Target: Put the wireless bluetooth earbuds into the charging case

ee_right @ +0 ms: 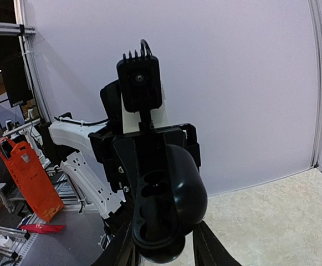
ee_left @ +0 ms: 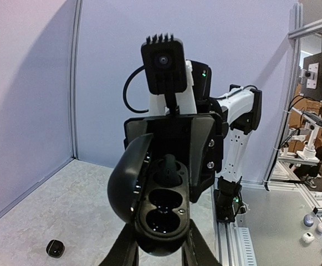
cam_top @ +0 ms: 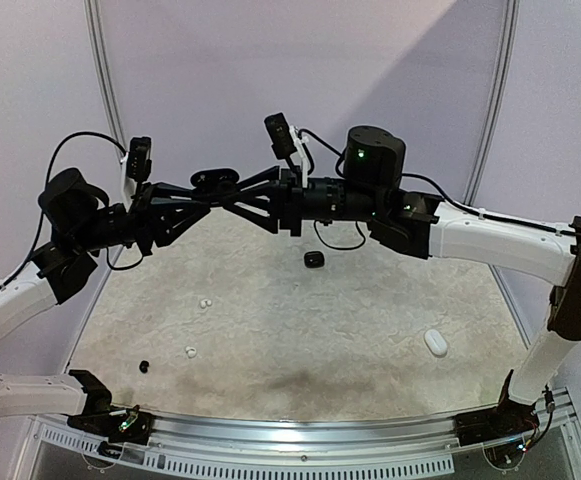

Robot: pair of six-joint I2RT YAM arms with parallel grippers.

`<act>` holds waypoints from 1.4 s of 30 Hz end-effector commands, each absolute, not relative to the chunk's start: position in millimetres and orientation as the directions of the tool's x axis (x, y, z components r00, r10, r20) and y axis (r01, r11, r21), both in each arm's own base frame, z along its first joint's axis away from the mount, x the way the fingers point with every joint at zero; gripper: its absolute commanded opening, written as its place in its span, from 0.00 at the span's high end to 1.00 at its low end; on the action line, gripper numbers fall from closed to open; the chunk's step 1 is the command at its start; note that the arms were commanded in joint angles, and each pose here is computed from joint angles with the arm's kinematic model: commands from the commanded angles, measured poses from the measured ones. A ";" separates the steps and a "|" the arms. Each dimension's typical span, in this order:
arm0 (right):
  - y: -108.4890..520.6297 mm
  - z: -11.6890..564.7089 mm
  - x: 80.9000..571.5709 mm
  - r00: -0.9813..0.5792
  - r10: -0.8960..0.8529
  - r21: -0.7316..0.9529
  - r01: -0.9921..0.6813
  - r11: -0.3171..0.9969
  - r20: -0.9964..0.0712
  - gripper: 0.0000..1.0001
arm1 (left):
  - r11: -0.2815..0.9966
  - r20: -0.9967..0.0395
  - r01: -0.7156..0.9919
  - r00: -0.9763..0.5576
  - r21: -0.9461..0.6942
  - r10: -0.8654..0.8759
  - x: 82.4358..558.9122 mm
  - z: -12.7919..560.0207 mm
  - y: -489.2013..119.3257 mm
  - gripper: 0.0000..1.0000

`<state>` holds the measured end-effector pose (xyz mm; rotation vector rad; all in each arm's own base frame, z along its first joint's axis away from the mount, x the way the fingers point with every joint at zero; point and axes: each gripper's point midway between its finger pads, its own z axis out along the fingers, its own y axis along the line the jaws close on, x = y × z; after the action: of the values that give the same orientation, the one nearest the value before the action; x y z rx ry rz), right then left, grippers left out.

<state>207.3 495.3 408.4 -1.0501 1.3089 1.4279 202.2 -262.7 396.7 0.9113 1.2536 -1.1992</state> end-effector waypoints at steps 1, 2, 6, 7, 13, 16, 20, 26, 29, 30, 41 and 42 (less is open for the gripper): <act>504.5 407.2 205.0 -0.225 0.059 0.222 -0.973 -0.056 -0.973 0.67 | 0.192 -0.984 0.974 -0.087 -0.116 -0.153 205.5 391.2 -264.7 1.00; 504.8 407.5 204.7 -0.223 0.058 0.220 -0.974 -0.058 -0.973 0.69 | 0.192 -0.984 0.974 -0.088 -0.117 -0.152 205.6 391.1 -264.7 1.00; 506.1 405.5 205.6 -0.224 0.045 0.221 -0.974 -0.056 -0.974 0.68 | 0.195 -0.984 0.974 -0.085 -0.115 -0.159 206.4 393.6 -264.8 1.00; 506.4 404.0 206.1 -0.225 0.040 0.223 -0.973 -0.054 -0.973 0.67 | 0.195 -0.983 0.974 -0.086 -0.117 -0.160 206.9 393.9 -265.0 1.00; 507.4 398.6 208.0 -0.227 0.023 0.226 -0.973 -0.042 -0.974 0.55 | 0.197 -0.983 0.974 -0.083 -0.116 -0.167 208.5 396.4 -265.3 1.00; 506.6 399.1 209.8 -0.226 0.025 0.225 -0.974 -0.032 -0.974 0.54 | 0.195 -0.982 0.973 -0.091 -0.122 -0.163 208.4 394.1 -265.6 1.00; 504.3 403.4 213.2 -0.212 0.033 0.212 -0.977 0.000 -0.977 0.53 | 0.194 -0.985 0.975 -0.082 -0.111 -0.154 207.6 392.8 -265.6 1.00; 503.0 414.6 219.8 -0.200 0.035 0.201 -0.979 0.032 -0.979 0.51 | 0.157 -0.998 0.987 0.037 0.029 -0.051 198.1 374.3 -269.6 1.00; 504.1 411.3 227.4 -0.206 0.023 0.207 -0.976 0.064 -0.978 0.53 | 0.141 -0.995 0.985 0.100 0.097 -0.014 193.6 370.4 -270.0 1.00; 504.1 410.1 229.1 -0.211 0.022 0.212 -0.975 0.071 -0.977 0.53 | 0.137 -0.994 0.984 0.112 0.110 -0.005 192.8 368.5 -270.1 1.00; 501.7 401.6 208.2 -0.208 -0.034 0.209 -0.977 -0.032 -0.978 0.32 | 0.181 -0.998 0.981 0.067 0.065 -0.005 199.3 367.6 -268.1 1.00; 501.0 400.4 203.8 -0.191 -0.042 0.193 -0.980 -0.045 -0.981 0.28 | 0.182 -0.998 0.981 0.068 0.066 -0.005 199.6 367.5 -268.2 1.00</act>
<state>218.4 501.7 406.8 -1.0828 1.3840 1.3487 202.4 -267.8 359.4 1.1095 1.2345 -1.0284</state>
